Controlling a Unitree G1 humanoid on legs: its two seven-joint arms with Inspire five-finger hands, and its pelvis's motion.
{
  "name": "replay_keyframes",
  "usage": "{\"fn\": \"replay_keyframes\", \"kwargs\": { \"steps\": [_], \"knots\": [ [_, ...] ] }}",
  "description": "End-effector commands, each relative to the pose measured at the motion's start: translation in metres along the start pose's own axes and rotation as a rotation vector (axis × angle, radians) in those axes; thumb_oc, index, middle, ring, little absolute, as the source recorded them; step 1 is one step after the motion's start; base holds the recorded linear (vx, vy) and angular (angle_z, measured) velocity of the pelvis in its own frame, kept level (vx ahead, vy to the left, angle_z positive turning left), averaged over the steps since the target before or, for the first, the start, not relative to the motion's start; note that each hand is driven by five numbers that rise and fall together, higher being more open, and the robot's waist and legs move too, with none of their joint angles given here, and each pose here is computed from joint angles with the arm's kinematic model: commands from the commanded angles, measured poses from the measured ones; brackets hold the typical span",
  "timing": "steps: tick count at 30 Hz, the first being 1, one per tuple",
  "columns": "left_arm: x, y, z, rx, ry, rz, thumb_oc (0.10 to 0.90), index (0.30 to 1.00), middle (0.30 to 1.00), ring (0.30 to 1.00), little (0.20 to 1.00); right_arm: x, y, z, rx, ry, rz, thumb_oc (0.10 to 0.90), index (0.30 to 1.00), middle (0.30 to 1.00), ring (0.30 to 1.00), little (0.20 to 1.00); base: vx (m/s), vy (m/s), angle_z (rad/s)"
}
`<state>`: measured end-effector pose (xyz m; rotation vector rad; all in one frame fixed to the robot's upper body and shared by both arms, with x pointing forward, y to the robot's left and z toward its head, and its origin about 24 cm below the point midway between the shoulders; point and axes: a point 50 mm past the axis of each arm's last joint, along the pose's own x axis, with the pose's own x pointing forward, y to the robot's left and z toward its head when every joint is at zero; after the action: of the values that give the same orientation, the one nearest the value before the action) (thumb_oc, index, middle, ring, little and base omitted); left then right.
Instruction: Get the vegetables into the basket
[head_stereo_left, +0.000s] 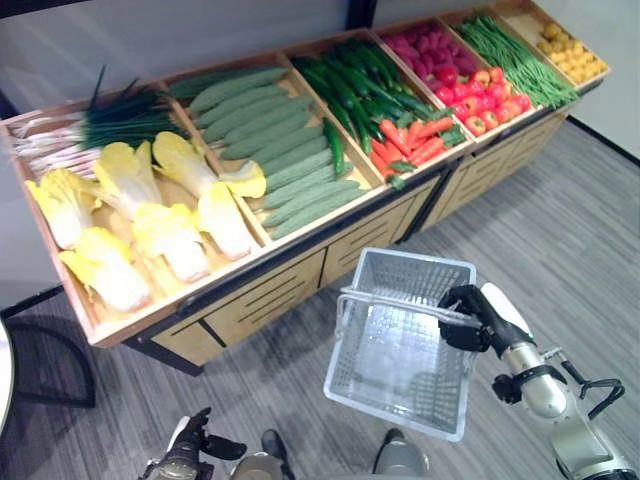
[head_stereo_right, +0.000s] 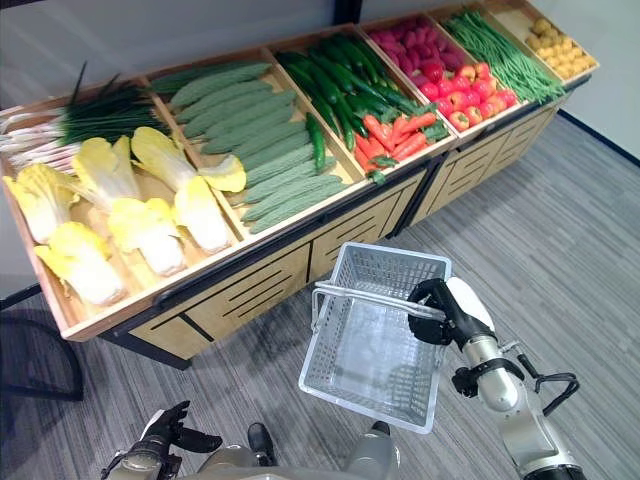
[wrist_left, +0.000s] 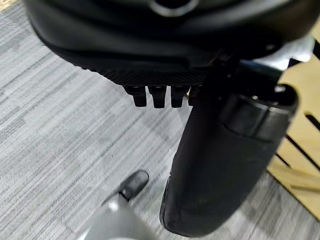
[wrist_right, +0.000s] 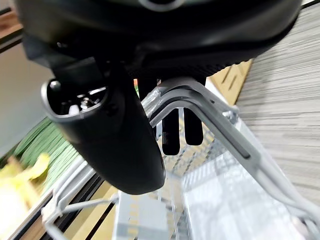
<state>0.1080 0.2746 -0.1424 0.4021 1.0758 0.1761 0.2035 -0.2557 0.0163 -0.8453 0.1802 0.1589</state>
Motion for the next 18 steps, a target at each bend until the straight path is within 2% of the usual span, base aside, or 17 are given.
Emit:
{"fn": "replay_keyframes", "kwargs": {
  "steps": [1,7,15,18],
  "knots": [
    [0.002,0.017,0.008,-0.048,-0.029,0.081,0.900,1.000,1.000,1.000,1.000,0.020,-0.064,0.061,-0.040,-0.319,-0.242,0.400,0.300,0.300,0.300,0.300,0.18,-0.143,0.60],
    [0.001,0.012,-0.002,-0.057,0.016,0.082,0.900,1.000,1.000,1.000,1.000,0.017,-0.062,0.058,-0.025,-0.314,-0.238,0.400,0.300,0.300,0.300,0.300,0.12,-0.190,0.82],
    [-0.003,-0.003,-0.019,-0.117,0.095,0.064,0.900,1.000,1.000,1.000,1.000,0.010,-0.058,0.041,-0.004,-0.249,-0.211,0.400,0.300,0.300,0.300,0.300,0.07,-0.219,0.37],
    [-0.003,-0.005,-0.020,-0.123,0.100,0.062,0.900,1.000,1.000,1.000,1.000,0.009,-0.054,0.034,-0.012,-0.218,-0.192,0.400,0.300,0.300,0.300,0.300,0.02,-0.050,0.28]
  ]
}}
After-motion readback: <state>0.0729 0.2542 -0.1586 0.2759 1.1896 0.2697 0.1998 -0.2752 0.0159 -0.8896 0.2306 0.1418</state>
